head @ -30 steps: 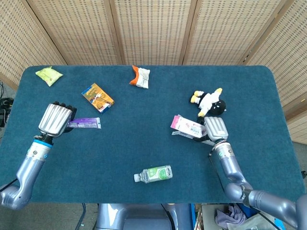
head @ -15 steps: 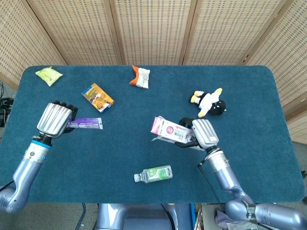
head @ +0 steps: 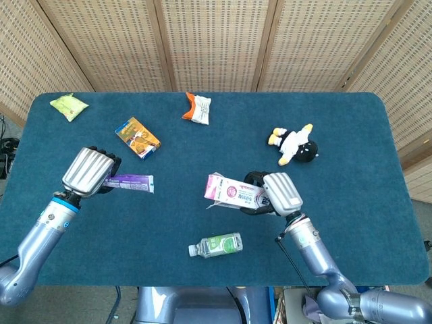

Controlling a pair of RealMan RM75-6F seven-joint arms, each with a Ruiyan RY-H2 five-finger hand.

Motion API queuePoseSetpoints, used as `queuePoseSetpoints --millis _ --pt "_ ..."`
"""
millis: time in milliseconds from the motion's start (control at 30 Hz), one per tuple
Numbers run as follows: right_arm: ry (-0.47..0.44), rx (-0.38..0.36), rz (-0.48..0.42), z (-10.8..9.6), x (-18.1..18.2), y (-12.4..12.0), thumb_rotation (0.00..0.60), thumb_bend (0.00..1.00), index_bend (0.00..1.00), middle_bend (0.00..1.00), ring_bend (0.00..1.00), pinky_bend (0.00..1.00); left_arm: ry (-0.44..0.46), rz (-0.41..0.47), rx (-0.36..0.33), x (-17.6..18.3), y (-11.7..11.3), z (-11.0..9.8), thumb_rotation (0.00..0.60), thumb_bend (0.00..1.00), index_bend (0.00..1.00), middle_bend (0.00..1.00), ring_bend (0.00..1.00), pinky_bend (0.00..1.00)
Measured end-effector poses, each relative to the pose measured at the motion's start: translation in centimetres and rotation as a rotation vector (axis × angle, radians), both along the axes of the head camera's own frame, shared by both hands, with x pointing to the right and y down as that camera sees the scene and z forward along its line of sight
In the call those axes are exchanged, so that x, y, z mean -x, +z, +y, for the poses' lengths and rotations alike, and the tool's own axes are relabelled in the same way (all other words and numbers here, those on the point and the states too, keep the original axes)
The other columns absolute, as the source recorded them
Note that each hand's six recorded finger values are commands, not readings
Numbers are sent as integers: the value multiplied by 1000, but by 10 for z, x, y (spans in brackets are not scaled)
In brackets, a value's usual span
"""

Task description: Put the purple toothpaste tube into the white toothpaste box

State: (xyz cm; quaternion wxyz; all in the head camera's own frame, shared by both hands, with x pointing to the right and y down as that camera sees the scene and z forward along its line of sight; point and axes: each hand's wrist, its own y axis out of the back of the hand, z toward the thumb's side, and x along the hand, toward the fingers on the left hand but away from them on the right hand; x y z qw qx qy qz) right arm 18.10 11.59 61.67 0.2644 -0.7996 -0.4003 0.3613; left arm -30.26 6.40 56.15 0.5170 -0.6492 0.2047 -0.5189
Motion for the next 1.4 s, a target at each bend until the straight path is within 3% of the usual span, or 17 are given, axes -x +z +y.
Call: queuePoseSetpoints --millis 367,800,1400 --pt "-97 -25 44 19 30 19 600 38 709 648 554 612 14 -84 117 -22 -14 -3 600 271 813 700 593 551" --pt "-93 -12 68 13 36 28 600 38 709 648 554 612 14 -172 192 -40 -5 9 600 274 813 700 593 552" --pt "-111 0 75 16 51 30 600 37 709 648 554 612 2 -131 233 -61 11 18 600 275 813 701 594 552"
